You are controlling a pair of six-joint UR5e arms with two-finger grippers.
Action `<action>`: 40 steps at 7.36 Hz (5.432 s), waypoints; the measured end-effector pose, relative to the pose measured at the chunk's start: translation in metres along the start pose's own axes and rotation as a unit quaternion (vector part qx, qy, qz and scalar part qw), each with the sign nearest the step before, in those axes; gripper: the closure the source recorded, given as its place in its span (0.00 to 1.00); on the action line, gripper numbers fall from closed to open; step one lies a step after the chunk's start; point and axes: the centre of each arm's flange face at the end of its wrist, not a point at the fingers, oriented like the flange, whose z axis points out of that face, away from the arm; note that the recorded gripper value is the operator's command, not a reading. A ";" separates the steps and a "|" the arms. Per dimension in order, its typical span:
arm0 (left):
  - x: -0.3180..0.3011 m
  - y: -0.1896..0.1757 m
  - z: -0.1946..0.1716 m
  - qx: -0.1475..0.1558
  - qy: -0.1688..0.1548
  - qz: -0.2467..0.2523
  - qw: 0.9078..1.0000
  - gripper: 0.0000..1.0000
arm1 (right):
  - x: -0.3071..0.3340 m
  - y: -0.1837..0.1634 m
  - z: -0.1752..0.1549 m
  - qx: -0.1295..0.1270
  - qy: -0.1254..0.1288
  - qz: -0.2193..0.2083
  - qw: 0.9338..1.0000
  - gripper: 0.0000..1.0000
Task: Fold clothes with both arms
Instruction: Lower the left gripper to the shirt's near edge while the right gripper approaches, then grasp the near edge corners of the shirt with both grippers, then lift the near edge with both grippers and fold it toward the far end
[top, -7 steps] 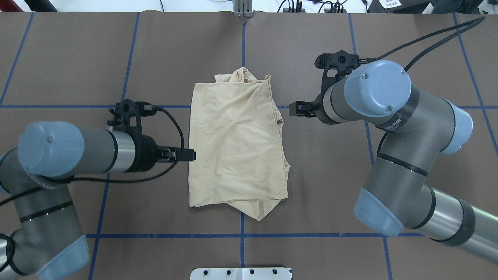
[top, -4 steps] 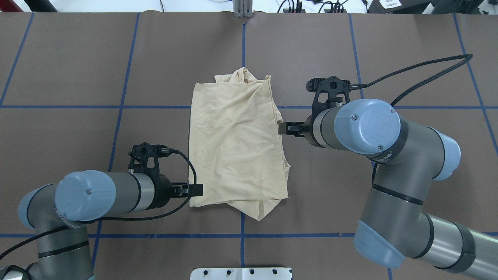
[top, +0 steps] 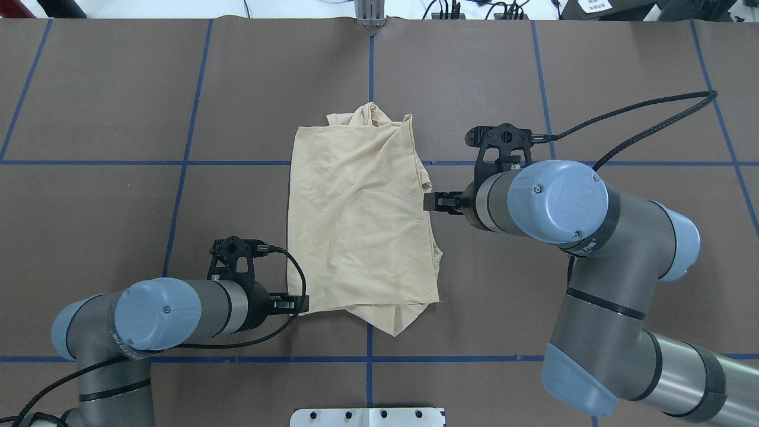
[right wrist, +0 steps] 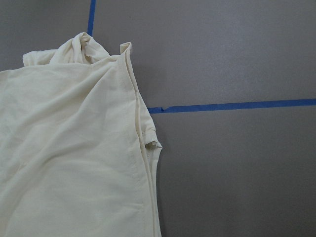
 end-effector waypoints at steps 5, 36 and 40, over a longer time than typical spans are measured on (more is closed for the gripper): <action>0.009 0.003 0.016 -0.005 -0.004 0.002 1.000 0.56 | 0.000 0.001 0.001 -0.001 0.001 -0.001 1.000 0.00; 0.021 0.000 -0.003 0.000 0.016 -0.023 1.000 1.00 | -0.036 0.137 0.107 0.069 0.030 0.029 0.997 1.00; 0.027 0.000 -0.016 0.000 0.024 -0.023 0.999 1.00 | -0.036 0.139 0.099 0.064 0.024 0.026 0.997 1.00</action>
